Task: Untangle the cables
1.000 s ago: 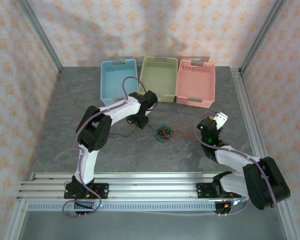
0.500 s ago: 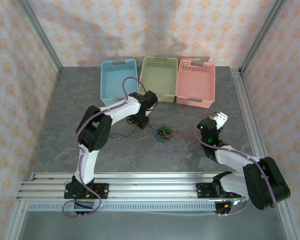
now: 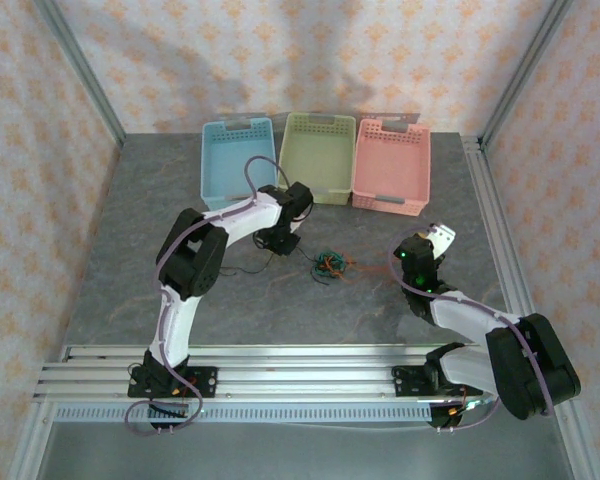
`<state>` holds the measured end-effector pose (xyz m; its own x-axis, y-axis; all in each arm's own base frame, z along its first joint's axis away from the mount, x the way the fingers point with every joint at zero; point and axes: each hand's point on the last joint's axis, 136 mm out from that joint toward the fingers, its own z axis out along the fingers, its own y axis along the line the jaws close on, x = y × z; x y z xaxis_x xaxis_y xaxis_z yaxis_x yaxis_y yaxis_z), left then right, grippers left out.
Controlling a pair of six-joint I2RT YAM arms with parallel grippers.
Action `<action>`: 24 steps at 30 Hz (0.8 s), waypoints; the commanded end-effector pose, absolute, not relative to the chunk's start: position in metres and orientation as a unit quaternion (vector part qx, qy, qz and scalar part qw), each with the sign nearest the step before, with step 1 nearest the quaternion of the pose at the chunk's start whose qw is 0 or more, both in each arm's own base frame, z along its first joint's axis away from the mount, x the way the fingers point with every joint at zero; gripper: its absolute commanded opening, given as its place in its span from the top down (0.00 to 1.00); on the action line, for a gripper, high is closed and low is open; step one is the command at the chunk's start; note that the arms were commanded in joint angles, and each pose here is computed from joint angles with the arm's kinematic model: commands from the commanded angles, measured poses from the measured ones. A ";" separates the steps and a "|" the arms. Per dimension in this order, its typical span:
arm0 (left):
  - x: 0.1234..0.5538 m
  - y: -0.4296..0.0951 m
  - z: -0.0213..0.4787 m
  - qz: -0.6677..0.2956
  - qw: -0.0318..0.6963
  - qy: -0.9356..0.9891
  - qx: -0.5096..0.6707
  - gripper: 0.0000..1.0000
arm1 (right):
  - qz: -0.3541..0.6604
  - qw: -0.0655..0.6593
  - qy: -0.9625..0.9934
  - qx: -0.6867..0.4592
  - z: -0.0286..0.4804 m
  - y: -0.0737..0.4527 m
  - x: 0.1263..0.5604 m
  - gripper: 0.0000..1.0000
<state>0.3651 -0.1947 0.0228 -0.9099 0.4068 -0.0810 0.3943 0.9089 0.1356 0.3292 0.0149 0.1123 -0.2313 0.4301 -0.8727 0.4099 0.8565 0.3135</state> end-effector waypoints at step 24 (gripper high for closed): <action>0.292 0.143 0.187 -0.049 0.400 0.737 -0.542 1.00 | -0.050 0.607 0.712 0.351 0.143 -0.029 0.302 1.00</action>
